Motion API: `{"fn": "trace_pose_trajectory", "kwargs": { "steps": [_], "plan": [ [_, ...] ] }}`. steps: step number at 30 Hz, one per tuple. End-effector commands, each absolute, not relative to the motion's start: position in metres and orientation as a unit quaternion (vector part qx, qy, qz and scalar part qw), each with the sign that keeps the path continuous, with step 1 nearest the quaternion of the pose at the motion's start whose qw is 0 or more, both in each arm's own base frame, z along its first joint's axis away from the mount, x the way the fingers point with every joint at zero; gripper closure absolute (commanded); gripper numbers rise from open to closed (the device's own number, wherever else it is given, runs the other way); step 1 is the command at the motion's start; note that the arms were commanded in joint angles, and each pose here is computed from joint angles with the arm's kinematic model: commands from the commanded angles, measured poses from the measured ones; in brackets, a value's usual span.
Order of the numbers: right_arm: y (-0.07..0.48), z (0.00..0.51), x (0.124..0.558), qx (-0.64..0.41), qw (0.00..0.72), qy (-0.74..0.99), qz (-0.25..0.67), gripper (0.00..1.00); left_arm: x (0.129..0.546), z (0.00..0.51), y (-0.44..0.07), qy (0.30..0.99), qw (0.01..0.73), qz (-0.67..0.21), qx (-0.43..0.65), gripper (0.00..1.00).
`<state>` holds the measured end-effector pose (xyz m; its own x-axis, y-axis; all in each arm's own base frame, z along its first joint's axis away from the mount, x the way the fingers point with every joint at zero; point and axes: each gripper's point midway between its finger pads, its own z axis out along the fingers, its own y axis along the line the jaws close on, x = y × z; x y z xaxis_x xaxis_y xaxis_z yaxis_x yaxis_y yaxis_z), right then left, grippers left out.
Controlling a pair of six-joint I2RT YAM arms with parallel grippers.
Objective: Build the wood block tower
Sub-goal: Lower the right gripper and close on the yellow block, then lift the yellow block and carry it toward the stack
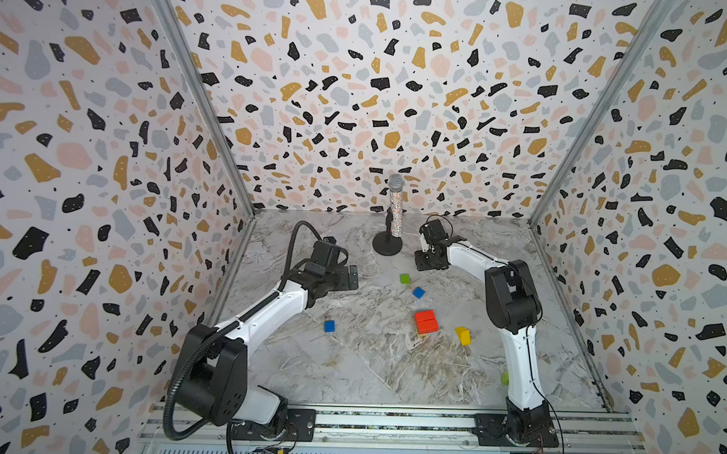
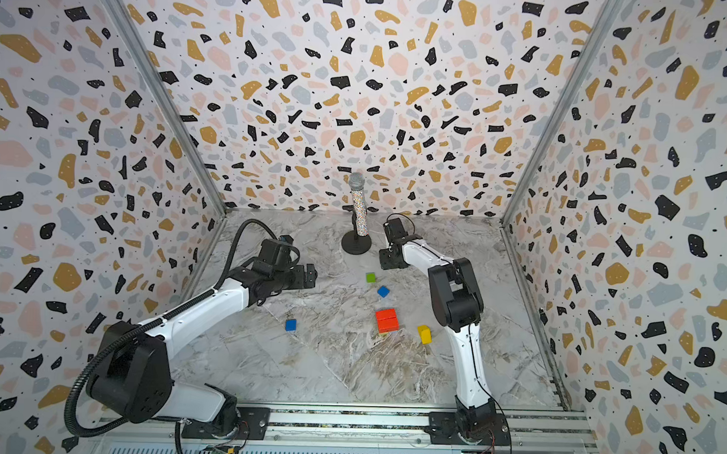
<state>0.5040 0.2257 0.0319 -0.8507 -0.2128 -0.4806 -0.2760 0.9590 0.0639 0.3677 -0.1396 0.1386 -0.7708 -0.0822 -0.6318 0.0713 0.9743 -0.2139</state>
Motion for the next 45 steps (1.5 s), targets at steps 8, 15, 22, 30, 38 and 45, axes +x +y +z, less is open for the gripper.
{"fn": "trace_pose_trajectory", "kwargs": {
  "steps": [8, 15, 22, 30, 38, 45],
  "plan": [
    [0.230, 0.041, 0.500, -0.133, 0.240, 0.960, 0.064, 0.75, 0.374, 0.157, -0.141, 0.924, 0.361, -0.125, -0.002, 0.00],
    [0.236, 0.053, 0.490, -0.140, 0.245, 0.958, 0.057, 0.76, 0.372, 0.163, -0.141, 0.921, 0.366, -0.131, 0.001, 0.00],
    [0.236, 0.072, 0.462, -0.148, 0.249, 0.955, 0.058, 0.76, 0.366, 0.168, -0.142, 0.918, 0.372, -0.142, 0.002, 0.00],
    [0.226, 0.090, 0.423, -0.135, 0.259, 0.953, 0.076, 0.75, 0.362, 0.162, -0.142, 0.921, 0.362, -0.146, -0.007, 0.00],
    [0.221, 0.111, 0.383, -0.141, 0.267, 0.949, 0.087, 0.74, 0.366, 0.154, -0.126, 0.929, 0.351, -0.106, -0.043, 0.00],
    [0.217, 0.125, 0.344, -0.146, 0.270, 0.945, 0.111, 0.72, 0.358, 0.141, -0.120, 0.934, 0.336, -0.098, -0.067, 0.00]
  ]
}}
